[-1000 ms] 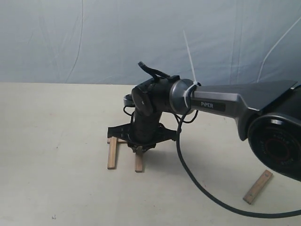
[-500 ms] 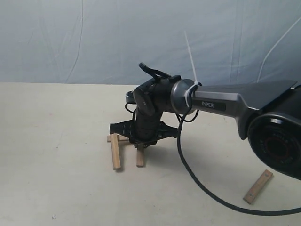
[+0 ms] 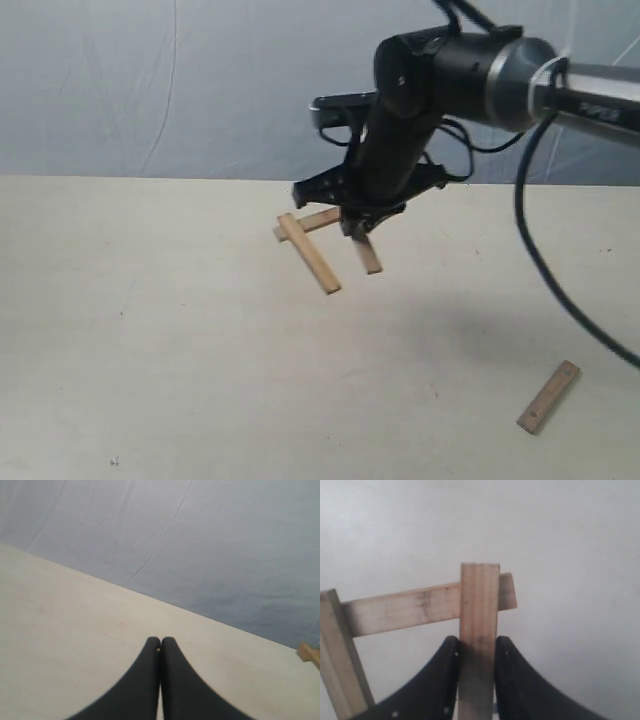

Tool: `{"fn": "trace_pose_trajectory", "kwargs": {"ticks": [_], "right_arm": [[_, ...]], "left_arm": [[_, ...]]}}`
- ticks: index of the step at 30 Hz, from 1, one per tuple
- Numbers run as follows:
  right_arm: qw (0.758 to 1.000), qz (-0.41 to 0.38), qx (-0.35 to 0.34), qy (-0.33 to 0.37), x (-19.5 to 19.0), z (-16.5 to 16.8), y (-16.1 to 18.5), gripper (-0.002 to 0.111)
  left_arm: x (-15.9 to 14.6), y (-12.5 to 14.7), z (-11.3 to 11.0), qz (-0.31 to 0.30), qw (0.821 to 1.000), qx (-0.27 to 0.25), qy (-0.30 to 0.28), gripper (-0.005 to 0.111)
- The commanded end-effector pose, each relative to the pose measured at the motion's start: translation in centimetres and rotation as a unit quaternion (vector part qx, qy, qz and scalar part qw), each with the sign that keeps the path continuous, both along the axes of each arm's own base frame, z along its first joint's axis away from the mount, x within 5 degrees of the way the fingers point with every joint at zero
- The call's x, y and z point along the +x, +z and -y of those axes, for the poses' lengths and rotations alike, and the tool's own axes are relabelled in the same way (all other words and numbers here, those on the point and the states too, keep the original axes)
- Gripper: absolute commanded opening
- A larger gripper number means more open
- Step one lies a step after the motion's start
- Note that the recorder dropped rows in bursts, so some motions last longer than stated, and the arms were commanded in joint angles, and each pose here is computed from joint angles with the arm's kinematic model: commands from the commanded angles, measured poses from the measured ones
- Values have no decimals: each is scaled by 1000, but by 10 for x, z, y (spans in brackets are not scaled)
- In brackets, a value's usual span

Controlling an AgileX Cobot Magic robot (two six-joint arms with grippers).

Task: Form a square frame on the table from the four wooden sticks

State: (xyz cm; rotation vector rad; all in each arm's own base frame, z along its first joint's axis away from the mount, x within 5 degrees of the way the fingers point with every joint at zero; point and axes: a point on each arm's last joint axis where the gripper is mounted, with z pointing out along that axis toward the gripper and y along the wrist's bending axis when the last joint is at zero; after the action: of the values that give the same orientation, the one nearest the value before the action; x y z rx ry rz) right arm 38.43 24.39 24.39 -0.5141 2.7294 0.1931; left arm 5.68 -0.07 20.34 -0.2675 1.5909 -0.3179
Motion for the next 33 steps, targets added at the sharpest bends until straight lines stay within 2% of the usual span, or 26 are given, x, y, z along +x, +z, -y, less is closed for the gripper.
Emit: {"fn": "trace_pose_trajectory", "kwargs": {"ticks": [1, 12, 16, 22, 25, 33], "right_arm": [[996, -47, -69, 16, -6, 47, 4, -1], [980, -28, -122, 157, -43, 123, -41, -1], [979, -37, -128, 154, -47, 145, -58, -1], [981, -11, -130, 145, -46, 170, -77, -1], [980, -1, -130, 149, -45, 170, -86, -1], [971, -45, -156, 173, -43, 173, -116, -1]], "left_arm": [[0, -1, 0, -2, 1000, -1, 0, 0], [0, -1, 0, -2, 1000, -1, 0, 0], [0, -1, 0, -2, 1000, -1, 0, 0], [0, -1, 0, -2, 1000, -1, 0, 0], [0, -1, 0, -2, 1000, -1, 0, 0], [0, -1, 0, -2, 1000, -1, 0, 0]]}}
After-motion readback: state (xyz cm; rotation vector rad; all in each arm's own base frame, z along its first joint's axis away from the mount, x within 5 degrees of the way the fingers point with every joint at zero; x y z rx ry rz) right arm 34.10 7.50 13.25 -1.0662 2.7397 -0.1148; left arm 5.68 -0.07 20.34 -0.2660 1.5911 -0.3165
